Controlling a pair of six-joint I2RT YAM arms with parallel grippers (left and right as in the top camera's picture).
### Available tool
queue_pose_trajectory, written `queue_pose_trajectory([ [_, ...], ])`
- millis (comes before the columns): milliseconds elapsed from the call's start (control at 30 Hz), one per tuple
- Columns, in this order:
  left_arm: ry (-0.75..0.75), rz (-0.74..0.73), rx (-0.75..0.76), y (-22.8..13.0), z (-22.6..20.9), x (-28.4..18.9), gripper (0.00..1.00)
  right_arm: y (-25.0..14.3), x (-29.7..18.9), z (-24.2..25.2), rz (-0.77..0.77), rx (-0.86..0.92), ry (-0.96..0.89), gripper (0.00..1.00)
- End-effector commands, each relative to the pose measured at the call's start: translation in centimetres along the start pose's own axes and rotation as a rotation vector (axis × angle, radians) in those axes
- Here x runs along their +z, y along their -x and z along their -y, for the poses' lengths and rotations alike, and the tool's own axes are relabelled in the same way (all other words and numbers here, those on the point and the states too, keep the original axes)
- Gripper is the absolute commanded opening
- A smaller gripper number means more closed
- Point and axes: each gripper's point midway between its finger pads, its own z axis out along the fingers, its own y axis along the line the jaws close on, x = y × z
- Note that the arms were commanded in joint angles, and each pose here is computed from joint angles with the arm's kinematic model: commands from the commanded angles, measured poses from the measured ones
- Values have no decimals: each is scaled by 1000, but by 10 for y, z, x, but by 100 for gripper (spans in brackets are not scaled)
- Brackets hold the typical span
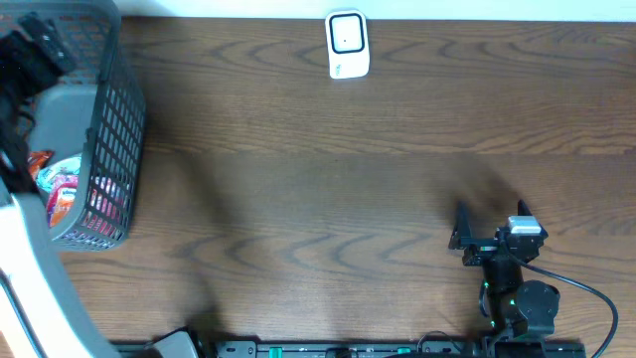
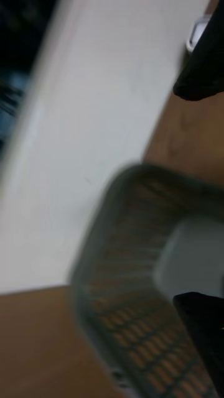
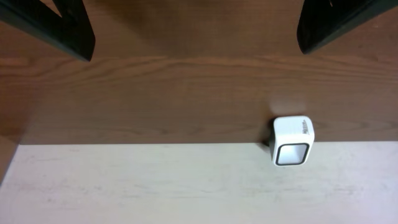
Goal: Scan the item barcode
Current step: 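Reach the left gripper into the basket and grasp a small orange packet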
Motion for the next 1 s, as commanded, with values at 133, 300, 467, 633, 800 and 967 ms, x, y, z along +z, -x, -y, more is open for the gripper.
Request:
queue_pose_trajectory([
  [133, 83, -153, -52, -32, -62, 37, 98, -1, 0, 0, 0, 13, 0, 99],
  [300, 244, -221, -57, -50, -120, 48, 98, -1, 0, 0, 0, 13, 0, 99],
  [467, 506, -461, 168, -101, -184, 49, 98, -1, 0, 0, 0, 13, 0, 99],
  [633, 522, -601, 159, -151, -197, 59, 100, -1, 0, 0, -1, 13, 0, 99],
  [800, 476, -731, 132, -202, -195, 60, 92, -1, 0, 0, 0, 13, 0, 99],
  [967, 403, -825, 87, -243, -185, 59, 89, -1, 0, 0, -1, 13, 0, 99],
])
